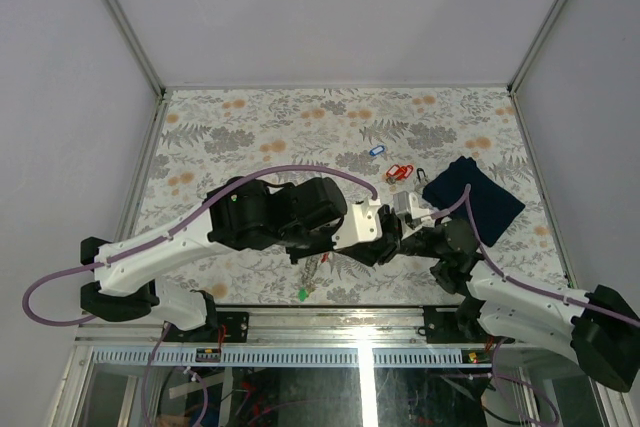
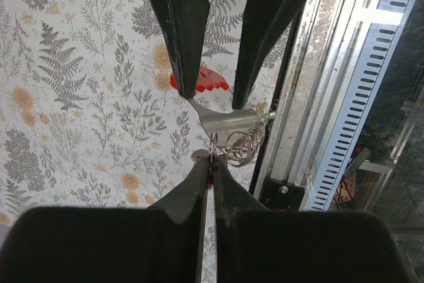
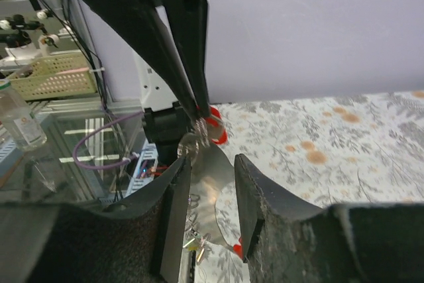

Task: Put the keys on the keyring

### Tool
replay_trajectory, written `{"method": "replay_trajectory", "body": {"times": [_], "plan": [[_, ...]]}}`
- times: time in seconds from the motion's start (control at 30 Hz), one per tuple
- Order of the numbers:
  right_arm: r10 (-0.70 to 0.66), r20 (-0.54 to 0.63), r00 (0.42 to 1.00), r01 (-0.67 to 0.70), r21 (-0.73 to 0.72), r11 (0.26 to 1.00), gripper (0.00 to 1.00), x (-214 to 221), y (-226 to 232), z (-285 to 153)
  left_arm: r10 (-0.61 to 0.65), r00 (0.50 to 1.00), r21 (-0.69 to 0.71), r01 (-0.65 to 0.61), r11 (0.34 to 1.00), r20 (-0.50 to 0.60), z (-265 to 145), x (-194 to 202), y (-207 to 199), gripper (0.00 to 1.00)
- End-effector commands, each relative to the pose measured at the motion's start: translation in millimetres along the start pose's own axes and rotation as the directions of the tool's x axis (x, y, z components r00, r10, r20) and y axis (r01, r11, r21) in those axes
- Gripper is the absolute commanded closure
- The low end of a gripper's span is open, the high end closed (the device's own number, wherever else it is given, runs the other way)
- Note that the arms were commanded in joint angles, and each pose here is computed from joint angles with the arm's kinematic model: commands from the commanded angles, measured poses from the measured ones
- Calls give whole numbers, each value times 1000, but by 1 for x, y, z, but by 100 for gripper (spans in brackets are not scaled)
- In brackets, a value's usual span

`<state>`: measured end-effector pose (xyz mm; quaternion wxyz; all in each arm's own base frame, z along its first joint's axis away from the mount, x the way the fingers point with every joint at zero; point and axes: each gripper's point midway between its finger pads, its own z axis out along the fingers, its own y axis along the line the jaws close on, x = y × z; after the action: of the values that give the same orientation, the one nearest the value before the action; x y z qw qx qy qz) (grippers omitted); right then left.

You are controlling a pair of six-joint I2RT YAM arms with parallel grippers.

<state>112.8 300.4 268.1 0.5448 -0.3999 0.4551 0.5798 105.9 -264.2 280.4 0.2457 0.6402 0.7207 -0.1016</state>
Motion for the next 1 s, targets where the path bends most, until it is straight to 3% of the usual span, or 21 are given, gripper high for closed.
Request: {"method": "replay_trajectory", "body": {"times": [0.0, 0.63, 0.97], "plan": [[-115, 209, 971, 121, -14, 993, 62, -48, 11, 13, 16, 999, -4, -16, 1000, 30, -8, -7, 0, 100], [-78, 177, 981, 89, -55, 995, 66, -37, 12, 29, 36, 999, 2, -36, 999, 35, -7, -10, -3, 100], [-58, 184, 981, 73, -74, 995, 73, -35, 15, 35, 38, 999, 7, -39, 999, 32, -6, -10, -4, 100]]}}
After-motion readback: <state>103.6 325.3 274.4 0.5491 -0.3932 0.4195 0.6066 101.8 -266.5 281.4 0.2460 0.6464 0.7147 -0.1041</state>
